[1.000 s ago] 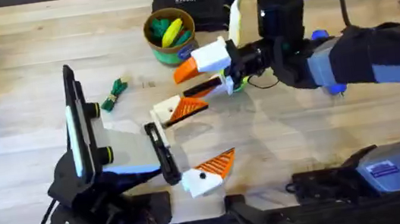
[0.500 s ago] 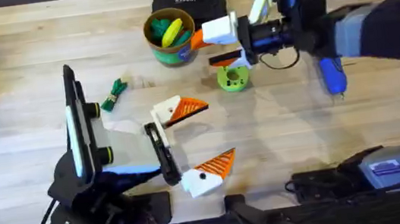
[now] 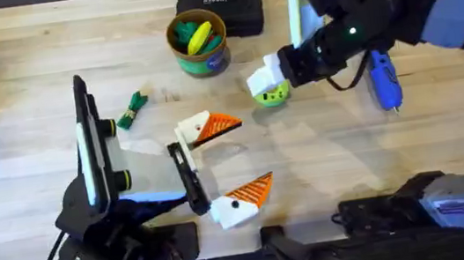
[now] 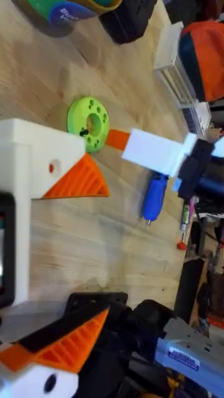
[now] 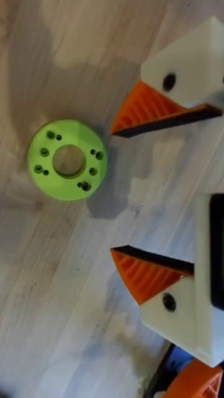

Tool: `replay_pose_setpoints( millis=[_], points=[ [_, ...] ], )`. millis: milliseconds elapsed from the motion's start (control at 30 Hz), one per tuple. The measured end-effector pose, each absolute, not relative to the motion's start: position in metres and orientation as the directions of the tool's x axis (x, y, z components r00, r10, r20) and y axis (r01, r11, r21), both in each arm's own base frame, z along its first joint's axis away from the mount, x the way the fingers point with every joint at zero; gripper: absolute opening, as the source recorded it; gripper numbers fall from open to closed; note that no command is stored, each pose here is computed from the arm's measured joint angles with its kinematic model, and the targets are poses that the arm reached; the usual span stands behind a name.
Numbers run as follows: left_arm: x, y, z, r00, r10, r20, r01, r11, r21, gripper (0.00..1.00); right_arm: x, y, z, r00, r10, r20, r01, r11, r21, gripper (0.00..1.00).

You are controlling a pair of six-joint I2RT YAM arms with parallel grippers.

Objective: Pick up the gripper from the table and insert it into the empty holder that is missing its gripper. Then pick up a screw, insert it into the mounting hole, and use the screwdriver to tighten it. Finally, clean up the table by picking up the vegetable and placing it into the bucket.

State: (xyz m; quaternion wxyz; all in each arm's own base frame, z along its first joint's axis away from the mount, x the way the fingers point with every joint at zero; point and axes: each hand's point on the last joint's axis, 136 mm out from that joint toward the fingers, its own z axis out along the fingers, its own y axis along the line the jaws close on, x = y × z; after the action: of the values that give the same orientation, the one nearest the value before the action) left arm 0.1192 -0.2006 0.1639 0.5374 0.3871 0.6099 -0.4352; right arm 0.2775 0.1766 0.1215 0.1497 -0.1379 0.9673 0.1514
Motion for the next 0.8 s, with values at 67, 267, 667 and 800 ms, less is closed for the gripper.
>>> replay_pose_setpoints(
  millis=[67, 267, 667, 800],
  points=[
    [0.119, -0.201, 0.164, -0.123, 0.004, -0.992, 0.940, 0.321, -0.115, 0.985, 0.276, 0.179, 0.117, -0.910, -0.255, -0.328, -0.337, 0.914, 0.225, 0.969],
    [0.119, -0.201, 0.164, -0.123, 0.004, -0.992, 0.940, 0.321, -0.115, 0.985, 0.276, 0.194, 0.099, -0.888, -0.335, -0.315, -0.402, 0.898, 0.178, 0.780],
    [0.119, -0.201, 0.164, -0.123, 0.004, -0.992, 0.940, 0.321, -0.115, 0.985, 0.288, 0.199, 0.063, -0.875, -0.392, -0.283, -0.429, 0.900, 0.081, 0.432],
    [0.119, -0.201, 0.164, -0.123, 0.004, -0.992, 0.940, 0.321, -0.115, 0.985, 0.293, 0.200, 0.062, -0.872, -0.389, -0.298, -0.427, 0.901, 0.072, 0.410]
  ],
)
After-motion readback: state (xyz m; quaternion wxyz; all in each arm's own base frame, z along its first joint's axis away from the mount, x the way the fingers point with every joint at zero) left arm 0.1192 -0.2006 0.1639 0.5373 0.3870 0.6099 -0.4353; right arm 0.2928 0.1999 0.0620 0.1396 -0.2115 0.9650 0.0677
